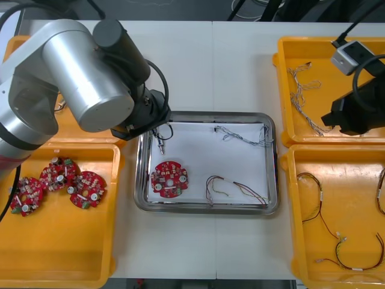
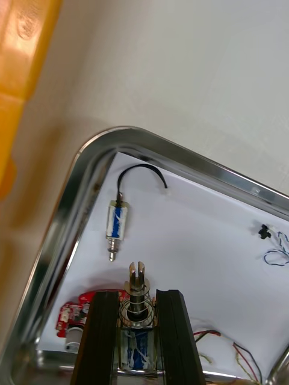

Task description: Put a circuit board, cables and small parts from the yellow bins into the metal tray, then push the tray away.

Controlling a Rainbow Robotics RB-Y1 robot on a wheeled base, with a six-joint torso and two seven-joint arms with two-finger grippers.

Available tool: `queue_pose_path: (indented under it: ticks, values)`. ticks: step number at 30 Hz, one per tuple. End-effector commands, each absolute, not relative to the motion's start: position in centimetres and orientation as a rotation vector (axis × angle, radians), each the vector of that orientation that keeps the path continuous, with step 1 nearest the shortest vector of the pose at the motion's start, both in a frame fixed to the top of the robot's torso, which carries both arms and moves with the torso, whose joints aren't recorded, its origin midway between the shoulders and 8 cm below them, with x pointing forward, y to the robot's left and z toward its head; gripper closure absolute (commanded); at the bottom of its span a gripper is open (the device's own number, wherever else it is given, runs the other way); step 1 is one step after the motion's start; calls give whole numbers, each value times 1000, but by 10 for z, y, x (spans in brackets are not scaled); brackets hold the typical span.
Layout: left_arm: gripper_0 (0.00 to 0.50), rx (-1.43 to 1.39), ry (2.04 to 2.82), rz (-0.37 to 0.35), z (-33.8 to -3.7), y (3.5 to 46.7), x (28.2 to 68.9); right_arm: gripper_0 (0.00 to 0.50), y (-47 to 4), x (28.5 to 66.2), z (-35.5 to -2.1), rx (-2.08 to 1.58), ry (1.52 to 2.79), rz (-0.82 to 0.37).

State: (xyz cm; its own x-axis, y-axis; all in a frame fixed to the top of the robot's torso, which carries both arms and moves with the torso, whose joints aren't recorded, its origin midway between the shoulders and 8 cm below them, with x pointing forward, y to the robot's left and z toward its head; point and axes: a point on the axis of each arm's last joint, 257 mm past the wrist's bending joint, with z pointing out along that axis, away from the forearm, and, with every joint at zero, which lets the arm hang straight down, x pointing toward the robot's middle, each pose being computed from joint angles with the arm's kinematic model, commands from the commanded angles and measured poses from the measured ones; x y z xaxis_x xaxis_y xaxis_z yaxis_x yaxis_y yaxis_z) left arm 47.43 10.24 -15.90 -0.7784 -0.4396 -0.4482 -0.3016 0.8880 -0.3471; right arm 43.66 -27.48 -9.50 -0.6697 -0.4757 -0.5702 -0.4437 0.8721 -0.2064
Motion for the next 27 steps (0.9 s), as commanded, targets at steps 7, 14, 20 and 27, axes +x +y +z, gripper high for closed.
queue_pose_path:
  ticks: [7,14,20,27]
  values:
    - [500,-472,2517,-323,-173,50,494,0,-359,412,-98,-383,2456,-147]
    - [500,-470,2506,-299,-199,45,514,0,-388,401,-108,-275,2485,-206]
    - [500,-451,2502,-274,-217,43,517,0,-402,389,-120,-215,2519,-211]
    - [0,-461,2505,-293,-215,40,514,0,-397,376,-138,-214,2568,-157]
